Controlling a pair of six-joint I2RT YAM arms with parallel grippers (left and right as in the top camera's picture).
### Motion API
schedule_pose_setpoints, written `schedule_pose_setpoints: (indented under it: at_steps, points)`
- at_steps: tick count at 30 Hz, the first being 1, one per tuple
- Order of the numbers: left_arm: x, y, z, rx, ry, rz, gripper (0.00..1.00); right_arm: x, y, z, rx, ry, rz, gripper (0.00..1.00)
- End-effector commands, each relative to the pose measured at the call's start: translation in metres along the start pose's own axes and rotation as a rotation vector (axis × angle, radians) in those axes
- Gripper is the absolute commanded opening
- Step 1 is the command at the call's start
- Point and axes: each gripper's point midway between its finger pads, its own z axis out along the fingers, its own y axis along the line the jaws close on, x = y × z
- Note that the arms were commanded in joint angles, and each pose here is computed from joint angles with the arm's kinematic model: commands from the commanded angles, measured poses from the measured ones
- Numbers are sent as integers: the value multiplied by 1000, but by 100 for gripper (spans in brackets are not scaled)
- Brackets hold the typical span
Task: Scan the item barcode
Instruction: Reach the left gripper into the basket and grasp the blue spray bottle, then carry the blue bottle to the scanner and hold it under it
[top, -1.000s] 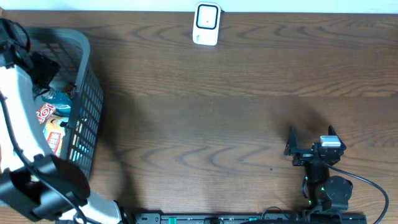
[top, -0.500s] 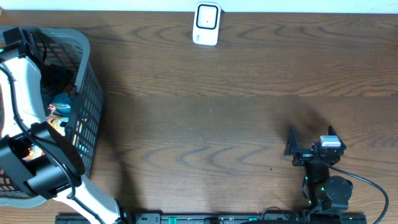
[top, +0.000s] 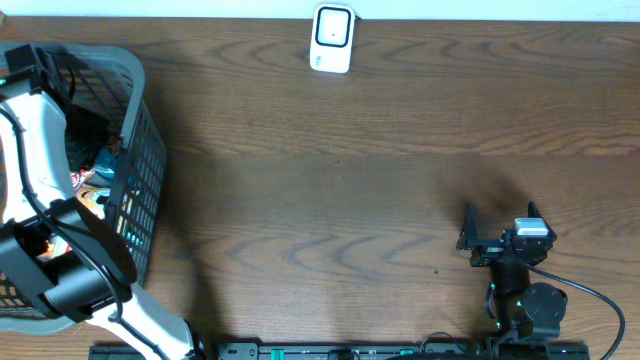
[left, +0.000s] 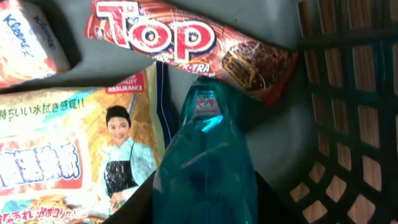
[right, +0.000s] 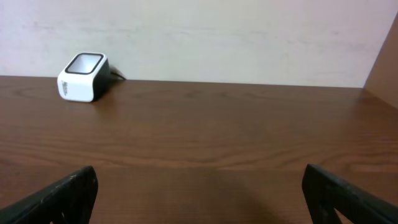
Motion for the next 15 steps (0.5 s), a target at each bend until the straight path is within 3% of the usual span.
schedule_pose_setpoints:
  at_steps: [1,9,15]
  points:
    - [-5,0,-54,100,-98,-17,14,1,1,0,-4,0,10,99]
    - [0,22,-197,377,-378,-86,14,1,1,0,-3,0,10,99]
    - [45,44,-294,660,-512,-116,14,1,1,0,-4,0,10,99]
